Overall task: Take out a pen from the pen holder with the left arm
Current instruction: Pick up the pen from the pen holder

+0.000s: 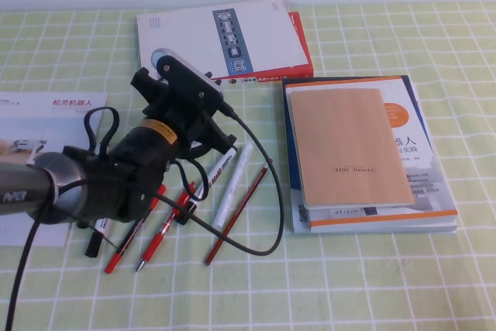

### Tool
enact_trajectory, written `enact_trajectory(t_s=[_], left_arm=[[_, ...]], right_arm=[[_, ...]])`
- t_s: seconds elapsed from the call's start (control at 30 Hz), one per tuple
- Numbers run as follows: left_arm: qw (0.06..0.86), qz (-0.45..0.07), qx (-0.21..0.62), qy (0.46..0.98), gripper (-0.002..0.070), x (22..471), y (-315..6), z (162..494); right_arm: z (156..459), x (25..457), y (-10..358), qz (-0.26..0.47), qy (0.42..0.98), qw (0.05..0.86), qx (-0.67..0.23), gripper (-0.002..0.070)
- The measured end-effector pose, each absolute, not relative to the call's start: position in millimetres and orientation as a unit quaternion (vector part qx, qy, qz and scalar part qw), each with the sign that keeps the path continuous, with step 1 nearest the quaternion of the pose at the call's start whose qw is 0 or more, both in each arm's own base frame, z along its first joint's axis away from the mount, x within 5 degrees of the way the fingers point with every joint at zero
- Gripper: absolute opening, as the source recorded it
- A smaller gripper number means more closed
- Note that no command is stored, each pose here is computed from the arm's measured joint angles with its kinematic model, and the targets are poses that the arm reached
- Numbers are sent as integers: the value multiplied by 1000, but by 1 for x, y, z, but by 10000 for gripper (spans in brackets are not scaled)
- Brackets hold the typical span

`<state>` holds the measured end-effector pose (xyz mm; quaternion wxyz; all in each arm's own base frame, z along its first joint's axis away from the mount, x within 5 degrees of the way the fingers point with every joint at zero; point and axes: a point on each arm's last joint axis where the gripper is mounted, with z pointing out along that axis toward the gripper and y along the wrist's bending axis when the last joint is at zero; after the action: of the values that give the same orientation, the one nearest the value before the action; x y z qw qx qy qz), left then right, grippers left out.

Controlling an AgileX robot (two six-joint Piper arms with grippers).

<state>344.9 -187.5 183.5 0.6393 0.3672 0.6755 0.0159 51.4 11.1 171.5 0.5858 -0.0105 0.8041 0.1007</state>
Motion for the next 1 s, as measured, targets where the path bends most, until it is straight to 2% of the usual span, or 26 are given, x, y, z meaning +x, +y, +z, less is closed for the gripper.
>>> enact_trajectory(t_s=[0.53, 1.0], left_arm=[[664, 16, 340, 665, 45, 336, -180, 228], [649, -31, 296, 700, 45, 283, -149, 321]], right_arm=[[171, 51, 11, 101, 804, 586, -11, -15], [171, 51, 11, 101, 804, 586, -11, -15]])
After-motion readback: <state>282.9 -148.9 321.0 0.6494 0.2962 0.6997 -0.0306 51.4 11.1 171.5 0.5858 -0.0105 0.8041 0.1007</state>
